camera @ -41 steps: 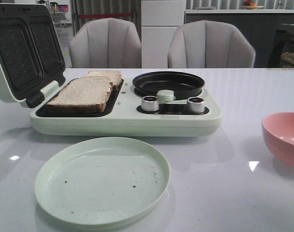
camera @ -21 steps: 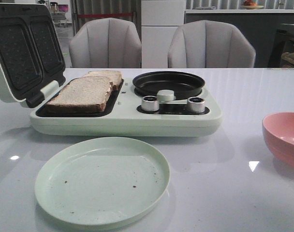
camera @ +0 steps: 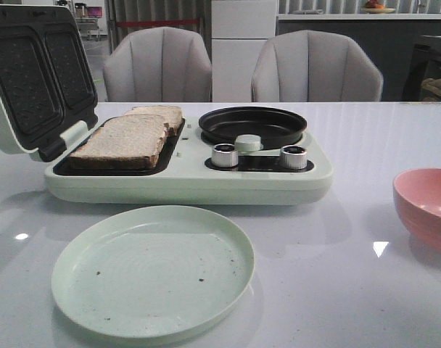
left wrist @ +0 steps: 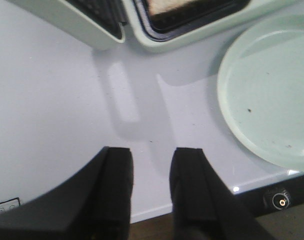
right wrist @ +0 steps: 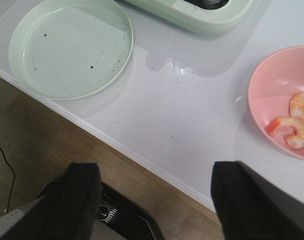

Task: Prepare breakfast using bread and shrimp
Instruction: 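Open the right gripper and withdraw it from the sandwich maker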

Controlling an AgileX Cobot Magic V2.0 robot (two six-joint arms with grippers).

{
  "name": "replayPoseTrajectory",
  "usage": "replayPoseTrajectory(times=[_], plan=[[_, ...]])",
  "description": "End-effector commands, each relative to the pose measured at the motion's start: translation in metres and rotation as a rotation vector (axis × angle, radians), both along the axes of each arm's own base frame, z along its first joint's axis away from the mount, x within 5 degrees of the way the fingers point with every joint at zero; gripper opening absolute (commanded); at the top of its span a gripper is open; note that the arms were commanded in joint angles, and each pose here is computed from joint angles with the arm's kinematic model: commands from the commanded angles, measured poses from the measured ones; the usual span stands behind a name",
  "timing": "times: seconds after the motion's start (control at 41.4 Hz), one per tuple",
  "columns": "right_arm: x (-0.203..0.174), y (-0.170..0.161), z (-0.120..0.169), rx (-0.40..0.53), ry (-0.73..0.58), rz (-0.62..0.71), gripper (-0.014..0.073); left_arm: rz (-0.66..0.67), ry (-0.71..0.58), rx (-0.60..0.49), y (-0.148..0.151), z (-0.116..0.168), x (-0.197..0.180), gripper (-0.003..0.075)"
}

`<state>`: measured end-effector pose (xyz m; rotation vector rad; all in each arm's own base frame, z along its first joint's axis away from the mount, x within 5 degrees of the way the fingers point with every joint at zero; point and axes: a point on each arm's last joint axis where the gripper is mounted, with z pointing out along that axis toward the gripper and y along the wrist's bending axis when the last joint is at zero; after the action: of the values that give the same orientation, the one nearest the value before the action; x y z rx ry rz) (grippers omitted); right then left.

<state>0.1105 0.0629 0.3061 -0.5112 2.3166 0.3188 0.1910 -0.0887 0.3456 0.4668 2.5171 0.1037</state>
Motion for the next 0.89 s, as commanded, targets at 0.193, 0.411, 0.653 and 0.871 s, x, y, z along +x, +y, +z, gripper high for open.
replayPoseTrajectory(times=[0.193,0.411,0.653,0.871], plan=[[0.003,0.001,0.013,0.036,-0.081,-0.003,0.0568,0.167,-0.133,-0.151,0.063,0.02,0.027,0.0102],[0.003,0.001,0.013,0.036,-0.081,-0.003,0.0568,0.273,-0.161,-0.289,0.108,0.013,0.054,0.0102],[0.003,0.001,0.013,0.036,-0.081,-0.003,0.0568,0.32,-0.159,-0.454,0.14,0.004,0.107,0.0102],[0.003,0.001,0.013,0.036,-0.081,-0.003,0.0568,0.331,-0.161,-0.512,0.154,0.0,0.162,0.0102]])
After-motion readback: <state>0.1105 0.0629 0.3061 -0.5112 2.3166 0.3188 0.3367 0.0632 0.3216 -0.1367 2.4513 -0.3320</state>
